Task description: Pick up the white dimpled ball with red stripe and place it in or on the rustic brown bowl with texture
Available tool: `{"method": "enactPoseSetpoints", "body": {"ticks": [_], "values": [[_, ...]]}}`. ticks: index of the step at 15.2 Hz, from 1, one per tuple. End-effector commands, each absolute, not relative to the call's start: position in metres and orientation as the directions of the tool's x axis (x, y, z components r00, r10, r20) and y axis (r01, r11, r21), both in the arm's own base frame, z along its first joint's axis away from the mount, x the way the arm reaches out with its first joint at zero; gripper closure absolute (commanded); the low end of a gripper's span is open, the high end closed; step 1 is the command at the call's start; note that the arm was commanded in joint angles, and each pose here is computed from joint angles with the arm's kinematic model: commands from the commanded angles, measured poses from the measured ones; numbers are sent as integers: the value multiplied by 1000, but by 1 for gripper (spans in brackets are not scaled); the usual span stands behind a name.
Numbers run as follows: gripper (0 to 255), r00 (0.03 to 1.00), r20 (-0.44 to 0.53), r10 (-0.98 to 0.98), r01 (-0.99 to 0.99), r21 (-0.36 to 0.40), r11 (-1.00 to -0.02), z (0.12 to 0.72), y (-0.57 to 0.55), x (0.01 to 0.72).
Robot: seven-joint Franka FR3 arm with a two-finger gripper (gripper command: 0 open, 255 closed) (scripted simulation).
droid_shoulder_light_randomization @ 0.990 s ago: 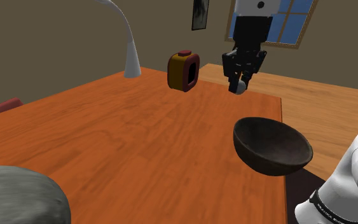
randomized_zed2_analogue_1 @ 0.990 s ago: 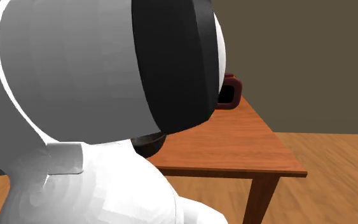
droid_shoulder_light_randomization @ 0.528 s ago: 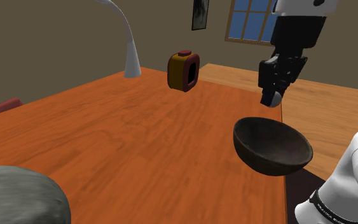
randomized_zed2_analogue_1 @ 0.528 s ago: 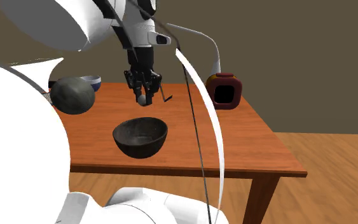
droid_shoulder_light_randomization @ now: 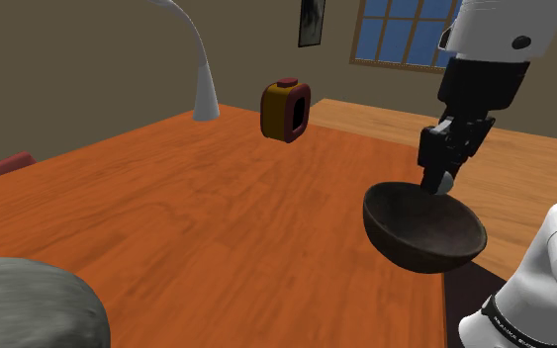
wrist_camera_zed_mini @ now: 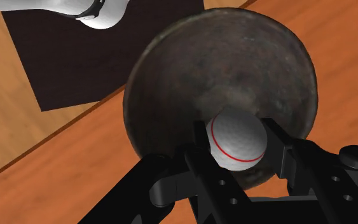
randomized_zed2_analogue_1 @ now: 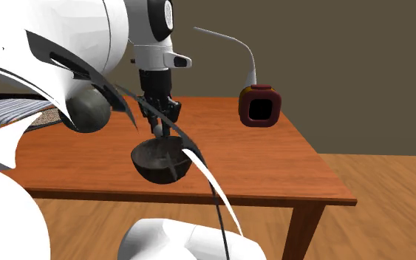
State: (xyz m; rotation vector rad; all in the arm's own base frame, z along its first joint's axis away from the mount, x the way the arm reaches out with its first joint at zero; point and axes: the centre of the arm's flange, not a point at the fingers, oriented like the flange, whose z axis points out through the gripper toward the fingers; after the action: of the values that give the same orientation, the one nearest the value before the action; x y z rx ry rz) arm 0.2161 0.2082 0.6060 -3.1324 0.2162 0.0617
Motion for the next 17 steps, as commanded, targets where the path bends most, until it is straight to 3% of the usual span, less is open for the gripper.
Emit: {"method": "enactPoseSetpoints", "body": {"ticks": [1, 7, 15, 16, 17], "values": [[255, 990, -39, -138, -138, 1, -990, 596, 208, 216], [255, 990, -39, -138, -138, 1, -990, 564, 208, 216], [255, 990, -39, -138, -138, 1, -990, 564, 208, 216], [0, 990, -39, -138, -138, 1, -990, 564, 208, 216], [0, 990, -39, -138, -138, 1, -990, 564, 208, 216]]}}
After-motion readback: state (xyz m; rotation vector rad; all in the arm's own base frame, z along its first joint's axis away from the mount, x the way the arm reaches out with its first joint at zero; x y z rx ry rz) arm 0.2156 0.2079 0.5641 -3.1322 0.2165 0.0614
